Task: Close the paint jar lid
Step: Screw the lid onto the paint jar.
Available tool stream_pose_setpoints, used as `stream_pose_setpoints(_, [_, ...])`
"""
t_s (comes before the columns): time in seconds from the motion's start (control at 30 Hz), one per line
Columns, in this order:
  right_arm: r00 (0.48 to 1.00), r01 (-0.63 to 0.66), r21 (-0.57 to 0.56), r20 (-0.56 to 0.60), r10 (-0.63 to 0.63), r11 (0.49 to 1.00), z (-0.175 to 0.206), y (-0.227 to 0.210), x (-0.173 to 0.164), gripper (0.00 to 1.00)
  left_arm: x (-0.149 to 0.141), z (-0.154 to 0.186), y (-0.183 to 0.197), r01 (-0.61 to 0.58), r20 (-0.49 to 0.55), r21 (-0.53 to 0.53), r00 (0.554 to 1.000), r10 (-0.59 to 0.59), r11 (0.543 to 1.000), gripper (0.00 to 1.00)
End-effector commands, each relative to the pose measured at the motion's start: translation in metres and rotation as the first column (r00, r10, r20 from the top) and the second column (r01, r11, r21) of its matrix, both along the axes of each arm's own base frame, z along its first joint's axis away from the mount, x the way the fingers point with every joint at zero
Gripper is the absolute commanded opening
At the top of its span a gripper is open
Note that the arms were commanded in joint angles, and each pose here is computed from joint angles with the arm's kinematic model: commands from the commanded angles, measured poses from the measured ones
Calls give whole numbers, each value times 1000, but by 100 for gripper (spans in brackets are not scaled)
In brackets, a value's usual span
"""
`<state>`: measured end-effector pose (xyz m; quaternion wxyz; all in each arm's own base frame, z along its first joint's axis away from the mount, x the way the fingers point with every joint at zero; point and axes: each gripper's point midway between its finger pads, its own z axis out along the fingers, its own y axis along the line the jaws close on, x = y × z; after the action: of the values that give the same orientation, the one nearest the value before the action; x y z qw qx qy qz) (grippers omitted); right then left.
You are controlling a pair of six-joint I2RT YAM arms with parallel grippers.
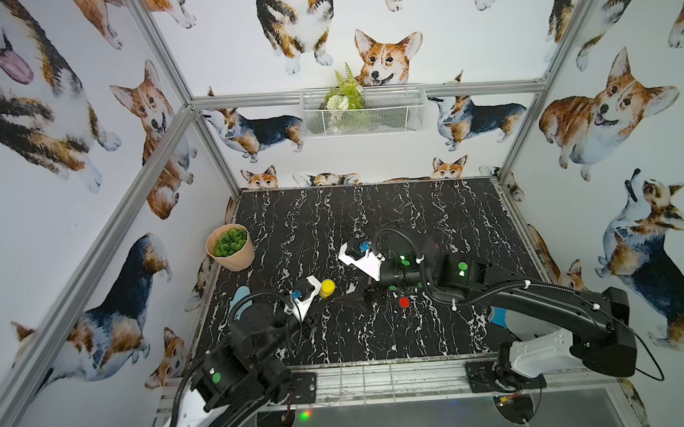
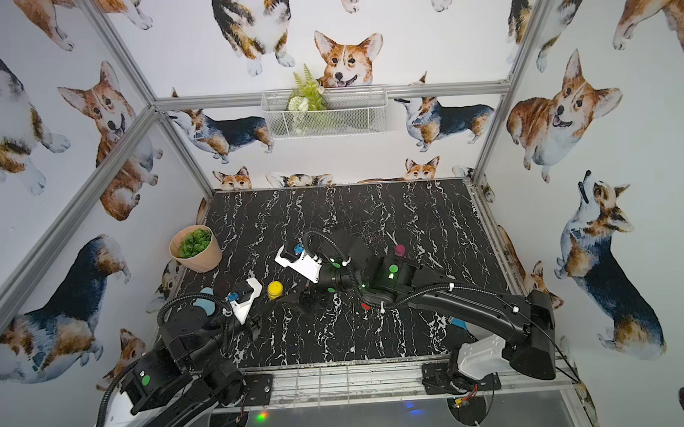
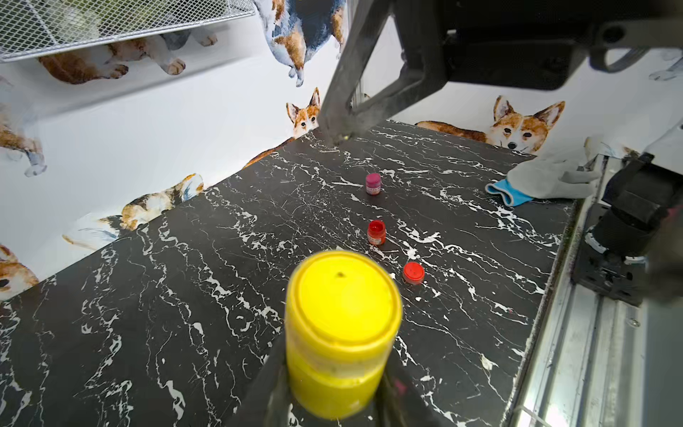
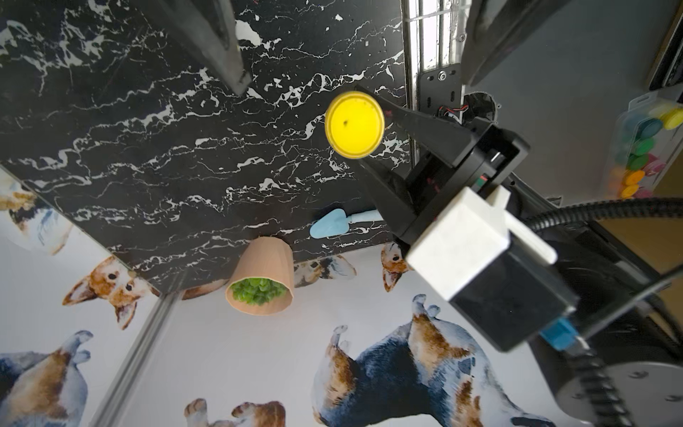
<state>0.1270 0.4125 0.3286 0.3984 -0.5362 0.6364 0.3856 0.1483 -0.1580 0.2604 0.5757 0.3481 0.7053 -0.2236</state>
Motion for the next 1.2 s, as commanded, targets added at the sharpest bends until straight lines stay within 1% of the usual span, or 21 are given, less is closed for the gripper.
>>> stream_pose_setpoints(0.0, [990,-127,-26,64,129,992,5,-5,-15,71,-5,15,-8,55,32,-53,998,-53,997,30])
stream_pose_setpoints(0.03, [986,-149,-29,74,150,988,7,-5,-18,67,-6,15,-9,59,32,-54,998,-57,997,30])
stream_pose_setpoints(0.07, [983,-164,-35,80,166,986,7,-4,-19,65,-6,15,-9,62,32,-53,998,-60,997,30])
stream_pose_setpoints(0.13, [981,-165,-52,93,170,985,3,-1,-17,64,-9,16,-11,82,32,-58,996,-80,995,30])
stream_pose_setpoints(0.17, [981,-165,-68,96,171,984,-1,1,-15,60,-10,16,-12,91,33,-62,995,-89,994,30])
stream_pose_setpoints(0.3, [974,-198,-98,94,207,975,-8,8,-19,59,-12,16,-14,104,28,-65,994,-102,992,30])
stream_pose_setpoints(0.47, [973,-188,-133,112,203,973,-16,15,-15,58,-12,16,-14,105,30,-65,994,-103,992,30])
stream_pose_setpoints(0.57, [971,-195,-131,112,210,972,-16,18,-15,52,-11,16,-14,101,28,-62,995,-99,993,30])
stream_pose_setpoints(0.83, [971,-198,-144,108,214,970,-22,22,-14,45,-10,16,-13,95,28,-61,995,-94,994,30])
stream_pose_setpoints(1.0, [970,-200,-146,110,217,969,-23,23,-16,36,-10,16,-13,91,29,-60,996,-89,994,30])
stream_pose_setpoints(1.17, [971,-195,-159,111,213,968,-27,24,-19,31,-9,16,-12,87,30,-61,996,-86,994,30])
